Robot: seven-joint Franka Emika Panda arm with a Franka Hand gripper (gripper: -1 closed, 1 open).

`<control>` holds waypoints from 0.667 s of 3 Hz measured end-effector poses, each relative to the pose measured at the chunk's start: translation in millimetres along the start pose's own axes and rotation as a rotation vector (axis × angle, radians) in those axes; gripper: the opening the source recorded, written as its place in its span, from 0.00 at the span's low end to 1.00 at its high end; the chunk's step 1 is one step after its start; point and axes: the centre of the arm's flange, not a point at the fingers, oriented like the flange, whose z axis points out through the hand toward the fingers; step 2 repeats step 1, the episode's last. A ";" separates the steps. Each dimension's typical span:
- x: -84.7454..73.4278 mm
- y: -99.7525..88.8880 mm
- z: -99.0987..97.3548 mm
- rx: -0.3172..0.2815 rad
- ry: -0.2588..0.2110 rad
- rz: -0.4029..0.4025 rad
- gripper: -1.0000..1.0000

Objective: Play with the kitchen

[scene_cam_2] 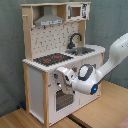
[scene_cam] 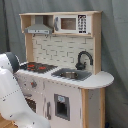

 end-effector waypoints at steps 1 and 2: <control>3.4 -2.1 -4.8 -0.014 -0.001 -0.093 1.00; 3.4 -2.1 -4.8 -0.014 -0.001 -0.093 1.00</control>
